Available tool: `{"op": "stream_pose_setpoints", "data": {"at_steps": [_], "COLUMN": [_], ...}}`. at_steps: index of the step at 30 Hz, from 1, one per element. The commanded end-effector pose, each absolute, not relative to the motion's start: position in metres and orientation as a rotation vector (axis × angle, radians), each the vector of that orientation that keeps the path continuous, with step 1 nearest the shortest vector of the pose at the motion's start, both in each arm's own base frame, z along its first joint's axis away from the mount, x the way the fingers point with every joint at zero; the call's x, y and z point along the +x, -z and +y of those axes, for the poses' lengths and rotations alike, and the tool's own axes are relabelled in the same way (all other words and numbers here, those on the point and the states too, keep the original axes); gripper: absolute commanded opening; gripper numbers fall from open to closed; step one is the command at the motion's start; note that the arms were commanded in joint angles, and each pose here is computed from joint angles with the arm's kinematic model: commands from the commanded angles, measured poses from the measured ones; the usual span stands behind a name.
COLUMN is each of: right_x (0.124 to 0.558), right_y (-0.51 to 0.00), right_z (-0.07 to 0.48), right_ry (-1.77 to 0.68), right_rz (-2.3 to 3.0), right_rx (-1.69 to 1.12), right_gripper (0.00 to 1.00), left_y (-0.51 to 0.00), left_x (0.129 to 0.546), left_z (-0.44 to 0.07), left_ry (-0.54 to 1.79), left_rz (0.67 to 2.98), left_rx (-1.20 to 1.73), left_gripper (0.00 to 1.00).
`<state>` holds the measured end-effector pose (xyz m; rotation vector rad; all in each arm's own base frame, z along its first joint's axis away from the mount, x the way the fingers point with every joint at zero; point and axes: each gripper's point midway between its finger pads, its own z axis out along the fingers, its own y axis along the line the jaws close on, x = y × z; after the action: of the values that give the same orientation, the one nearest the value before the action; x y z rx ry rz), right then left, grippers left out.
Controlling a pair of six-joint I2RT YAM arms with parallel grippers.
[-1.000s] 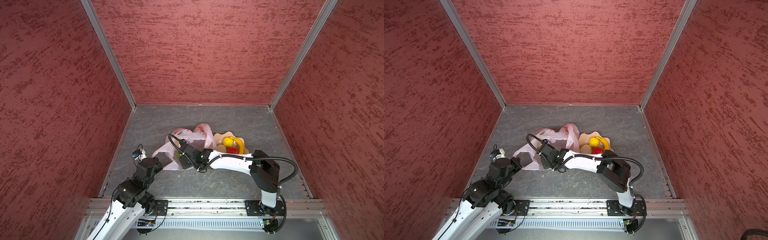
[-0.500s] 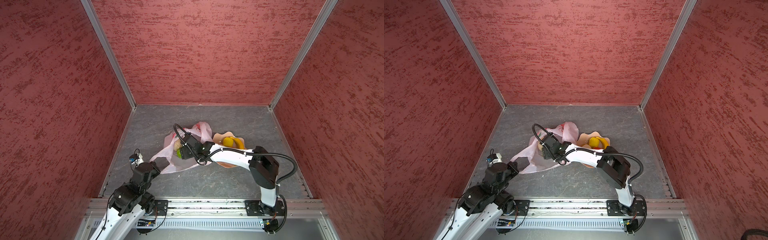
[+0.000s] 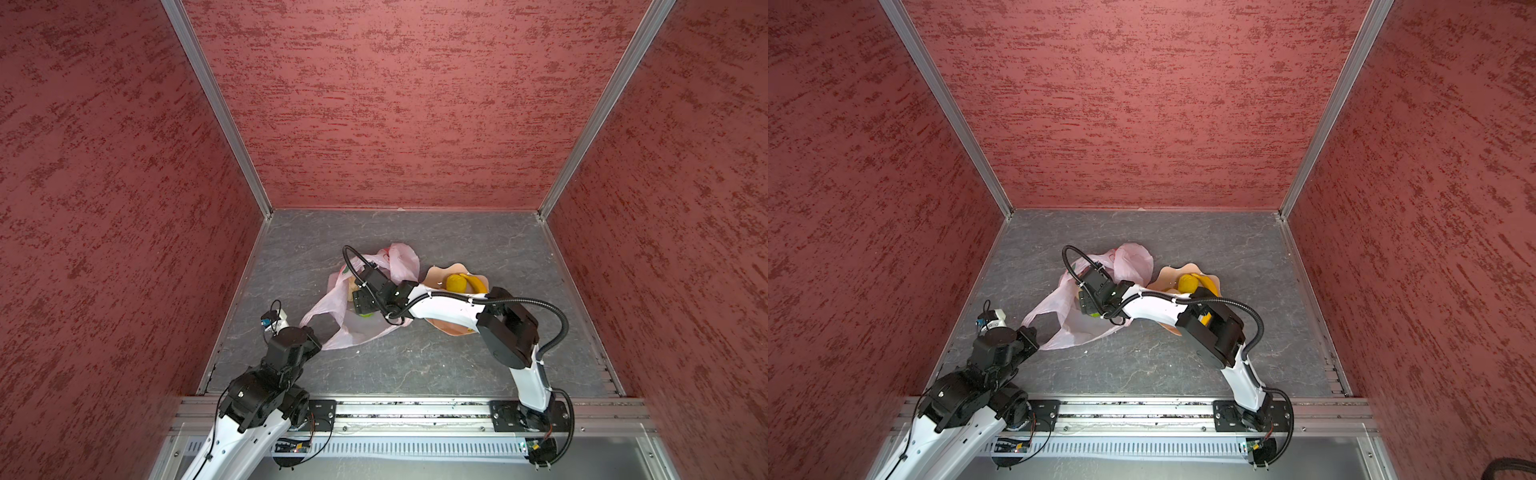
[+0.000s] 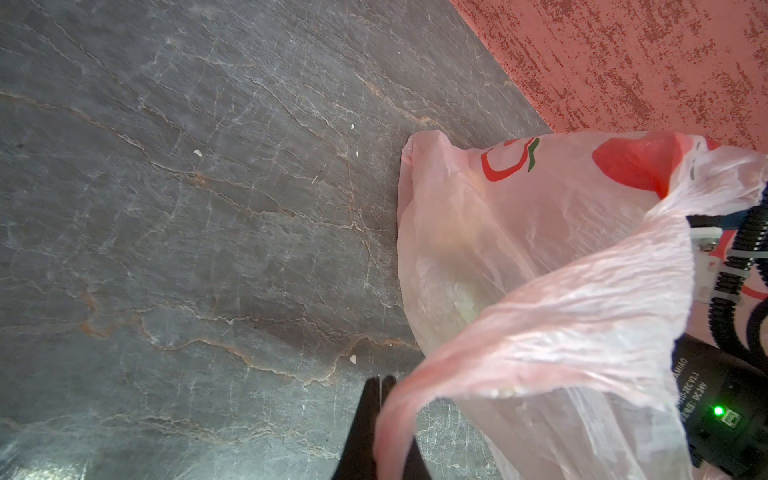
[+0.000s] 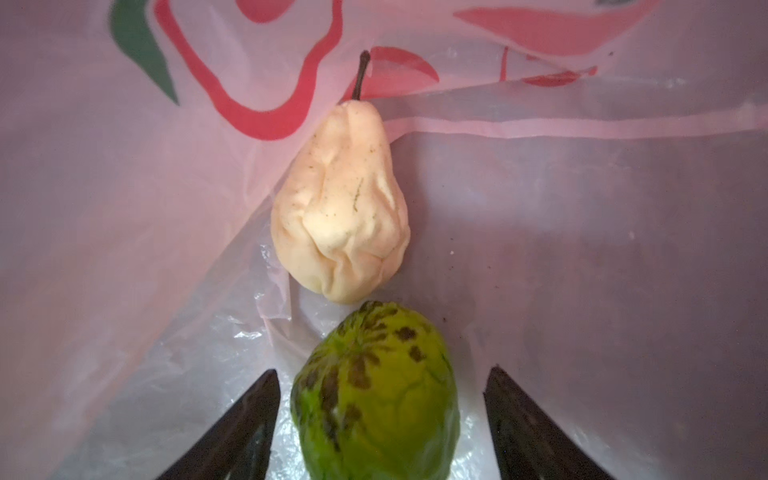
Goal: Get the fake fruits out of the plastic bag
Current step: 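Lower the open right gripper into the bag toward the green fruit, then close the right gripper on the green spotted fruit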
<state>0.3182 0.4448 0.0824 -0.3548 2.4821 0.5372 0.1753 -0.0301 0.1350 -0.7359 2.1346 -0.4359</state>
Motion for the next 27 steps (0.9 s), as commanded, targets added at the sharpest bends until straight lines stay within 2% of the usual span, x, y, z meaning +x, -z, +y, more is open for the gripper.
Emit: {"op": "stream_pose_setpoints", "data": {"at_steps": [1, 17, 22, 27], "right_x": [0.326, 0.322, 0.320, 0.319], "right_y": [-0.089, -0.066, -0.063, -0.070], "right_z": [0.457, 0.458, 0.457, 0.454], "right_ry": [-0.592, -0.574, -0.579, -0.591], "right_rz": [2.459, 2.516, 2.527, 2.513], "right_rx": [-0.321, -0.333, -0.335, -0.330], "right_gripper": [0.79, 0.77, 0.71, 0.59], "left_y": [-0.130, -0.128, -0.129, -0.132], "left_x": [0.175, 0.178, 0.180, 0.183], "left_z": [-0.032, -0.035, -0.036, -0.037], "left_ry": [0.436, 0.454, 0.459, 0.463], "left_rz": [2.150, 2.147, 2.143, 2.128], "left_rx": [-0.734, -0.731, -0.730, -0.729], "left_gripper": [0.07, 0.07, 0.07, 0.07]}}
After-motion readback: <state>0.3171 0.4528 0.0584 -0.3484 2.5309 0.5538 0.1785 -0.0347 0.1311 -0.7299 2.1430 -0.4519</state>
